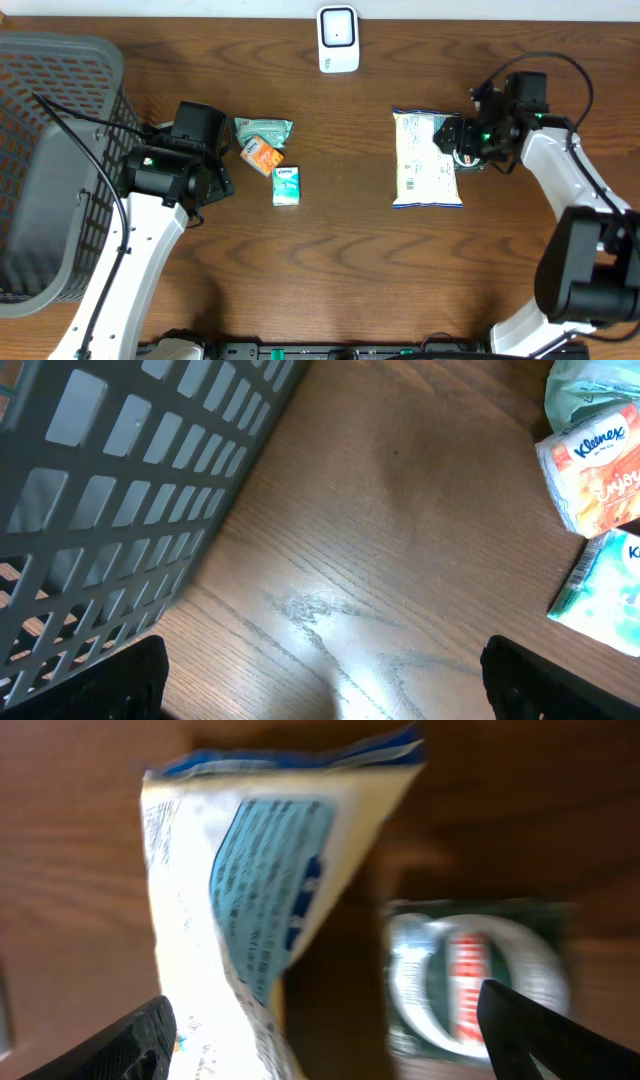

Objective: Scan the item barcode

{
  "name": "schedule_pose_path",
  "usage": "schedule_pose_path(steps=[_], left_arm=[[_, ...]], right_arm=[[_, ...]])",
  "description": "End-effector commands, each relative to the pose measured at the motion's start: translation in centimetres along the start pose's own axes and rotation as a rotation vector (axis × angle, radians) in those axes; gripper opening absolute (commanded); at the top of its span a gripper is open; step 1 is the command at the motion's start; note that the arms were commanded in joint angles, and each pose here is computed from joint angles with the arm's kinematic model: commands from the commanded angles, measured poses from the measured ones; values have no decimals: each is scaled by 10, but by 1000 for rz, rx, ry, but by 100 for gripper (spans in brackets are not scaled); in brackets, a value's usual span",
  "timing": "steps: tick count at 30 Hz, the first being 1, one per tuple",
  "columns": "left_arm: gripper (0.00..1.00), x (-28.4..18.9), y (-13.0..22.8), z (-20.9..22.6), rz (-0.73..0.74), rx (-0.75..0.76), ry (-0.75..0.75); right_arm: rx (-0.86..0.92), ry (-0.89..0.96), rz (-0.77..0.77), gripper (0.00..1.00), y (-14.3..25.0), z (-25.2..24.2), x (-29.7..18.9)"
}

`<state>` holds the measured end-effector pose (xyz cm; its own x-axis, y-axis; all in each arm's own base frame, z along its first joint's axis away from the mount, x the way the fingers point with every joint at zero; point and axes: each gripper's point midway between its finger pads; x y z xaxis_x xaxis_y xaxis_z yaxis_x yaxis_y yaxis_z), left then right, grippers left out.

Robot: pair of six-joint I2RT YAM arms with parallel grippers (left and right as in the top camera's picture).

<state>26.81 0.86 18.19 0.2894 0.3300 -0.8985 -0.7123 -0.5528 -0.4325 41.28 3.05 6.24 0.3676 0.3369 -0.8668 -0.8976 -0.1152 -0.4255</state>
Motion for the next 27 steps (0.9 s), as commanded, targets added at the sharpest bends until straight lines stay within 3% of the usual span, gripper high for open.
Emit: schedule_pose_path(steps=[1,6,8,10,14,18,23,27], left_arm=[[98,-2,-3,3,-14,-13,-6],[97,-2,-3,3,-14,-13,-6],[98,-2,-3,3,-14,-13,-6],[98,-2,-3,3,-14,-13,-6],[98,-2,-3,3,-14,-13,-6],[97,-2,-3,3,-14,-13,-6],[98,-2,-3,3,-14,-13,-6],[98,-2,-3,3,-14,-13,-6]], right_arm=[[7,-227,21,90,7,29,23],[69,-362,70,84,22,42,52],[90,-400,75,77,25,44,62],[92,-447,60,63,23,48,67],[73,-516,-5,21,7,57,62],[80,-509,-52,4,-10,58,50],[72,-400,-117,1,-37,52,22],[17,-155,-164,1,-53,38,-7]])
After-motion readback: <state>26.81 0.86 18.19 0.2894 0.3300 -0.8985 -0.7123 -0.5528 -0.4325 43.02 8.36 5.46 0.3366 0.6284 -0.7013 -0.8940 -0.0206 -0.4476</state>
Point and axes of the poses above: each gripper's point midway between its finger pads, its own x axis out along the fingers, its own z axis along the line the jaws close on, y = z × x, and after that the axes turned 15 degrees about -x, right-handed
